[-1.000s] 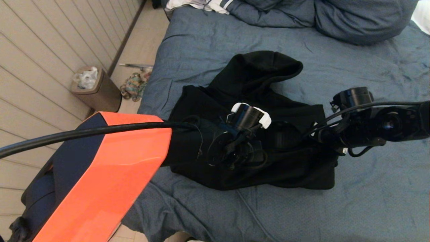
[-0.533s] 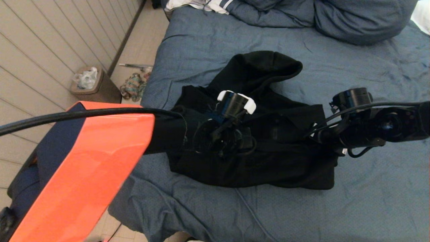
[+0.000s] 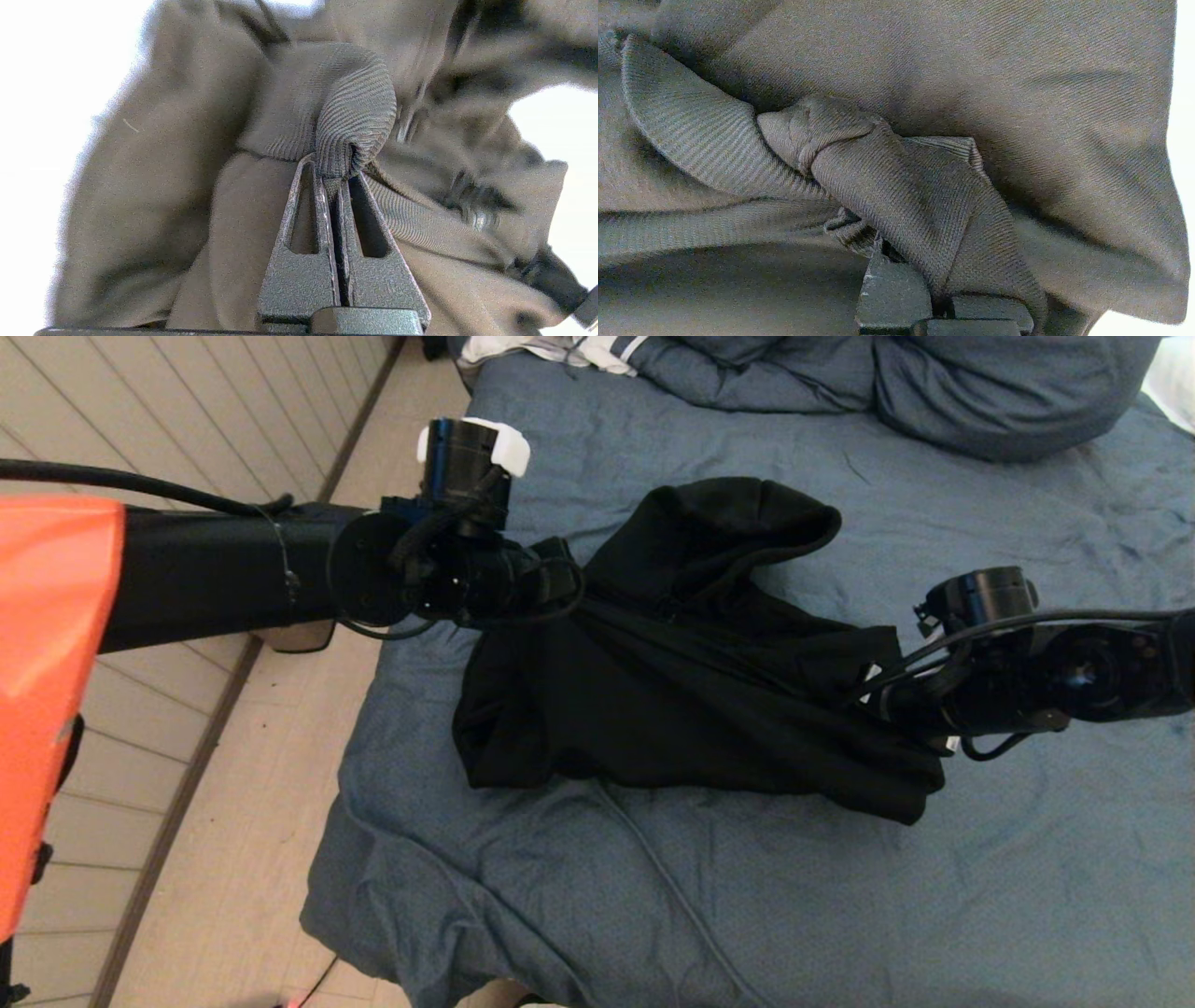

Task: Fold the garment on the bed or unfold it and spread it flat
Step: Fold the black sweatshirt

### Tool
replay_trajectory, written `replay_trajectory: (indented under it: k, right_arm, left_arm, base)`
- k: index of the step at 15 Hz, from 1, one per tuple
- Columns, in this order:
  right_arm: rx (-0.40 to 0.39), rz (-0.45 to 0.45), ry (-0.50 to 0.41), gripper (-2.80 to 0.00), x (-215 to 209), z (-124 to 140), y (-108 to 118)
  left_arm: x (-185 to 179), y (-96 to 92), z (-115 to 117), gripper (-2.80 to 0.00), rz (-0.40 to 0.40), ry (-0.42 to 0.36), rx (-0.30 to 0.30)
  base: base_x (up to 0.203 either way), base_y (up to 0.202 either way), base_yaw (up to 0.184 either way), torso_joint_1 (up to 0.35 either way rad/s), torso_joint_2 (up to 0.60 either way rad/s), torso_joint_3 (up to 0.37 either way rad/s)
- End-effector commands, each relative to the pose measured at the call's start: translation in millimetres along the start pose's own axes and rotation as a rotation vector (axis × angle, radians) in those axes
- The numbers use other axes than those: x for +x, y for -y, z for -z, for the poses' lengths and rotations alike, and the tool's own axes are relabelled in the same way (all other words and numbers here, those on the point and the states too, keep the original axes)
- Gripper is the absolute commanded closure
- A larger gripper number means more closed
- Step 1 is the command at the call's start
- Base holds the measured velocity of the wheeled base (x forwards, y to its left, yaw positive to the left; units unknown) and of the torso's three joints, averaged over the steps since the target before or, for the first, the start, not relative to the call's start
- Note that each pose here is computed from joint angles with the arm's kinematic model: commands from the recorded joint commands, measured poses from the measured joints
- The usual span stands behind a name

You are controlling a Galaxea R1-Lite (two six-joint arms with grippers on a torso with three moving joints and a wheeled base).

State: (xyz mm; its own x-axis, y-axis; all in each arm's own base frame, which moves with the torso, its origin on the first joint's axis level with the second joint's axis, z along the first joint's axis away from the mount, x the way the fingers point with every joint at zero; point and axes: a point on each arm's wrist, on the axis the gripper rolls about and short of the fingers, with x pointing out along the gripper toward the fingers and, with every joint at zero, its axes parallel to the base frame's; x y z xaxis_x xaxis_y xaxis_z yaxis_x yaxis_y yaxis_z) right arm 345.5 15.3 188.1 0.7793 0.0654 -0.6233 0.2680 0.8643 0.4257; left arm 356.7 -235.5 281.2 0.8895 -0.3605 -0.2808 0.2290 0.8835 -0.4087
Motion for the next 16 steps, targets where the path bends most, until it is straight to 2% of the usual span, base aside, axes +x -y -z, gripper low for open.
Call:
replay_trajectory:
  k: [1,5,6,9,11,13,16]
  right_arm:
    - [0.005,0.002,0.009,0.00,-1.8,-1.7,-0.1]
    - [0.008,-0.024,0.062,0.00,-17.1,-12.5,-5.4]
    - [0.005,-0.034,0.077,0.00,-22.8,-14.8,-7.1]
    - [-0.004,-0.058,0.108,0.00,-32.6,-20.0,-13.1]
    - [-0.004,-0.066,0.117,0.00,-32.5,-23.0,-15.0]
    - [-0.005,-0.079,0.143,0.00,-35.2,-31.2,-19.1]
    - [-0.042,-0.089,0.179,0.00,-32.8,-43.5,-25.0]
  left_arm:
    - [-18.6,-1.9,-19.9,0.00,0.006,0.056,-0.018]
    - [-18.8,5.6,-11.3,0.00,0.021,0.028,-0.014]
    - [-18.8,13.5,-1.3,0.00,0.036,-0.001,-0.007]
    - [-14.4,45.1,51.6,0.00,0.088,-0.132,0.051]
    - [-5.0,52.5,75.7,0.00,0.086,-0.185,0.072]
    - [2.8,53.1,82.9,0.00,0.078,-0.194,0.072]
    - [6.8,53.0,79.8,0.00,0.066,-0.172,0.067]
  base:
    - [0.000,0.000,0.000,0.000,0.00,0.000]
    - [0.000,0.000,0.000,0.000,0.00,0.000]
    - [0.000,0.000,0.000,0.000,0.00,0.000]
    - [0.000,0.000,0.000,0.000,0.00,0.000]
    - [0.000,0.000,0.000,0.000,0.00,0.000]
    - [0.000,0.000,0.000,0.000,0.00,0.000]
    - [0.000,0.000,0.000,0.000,0.00,0.000]
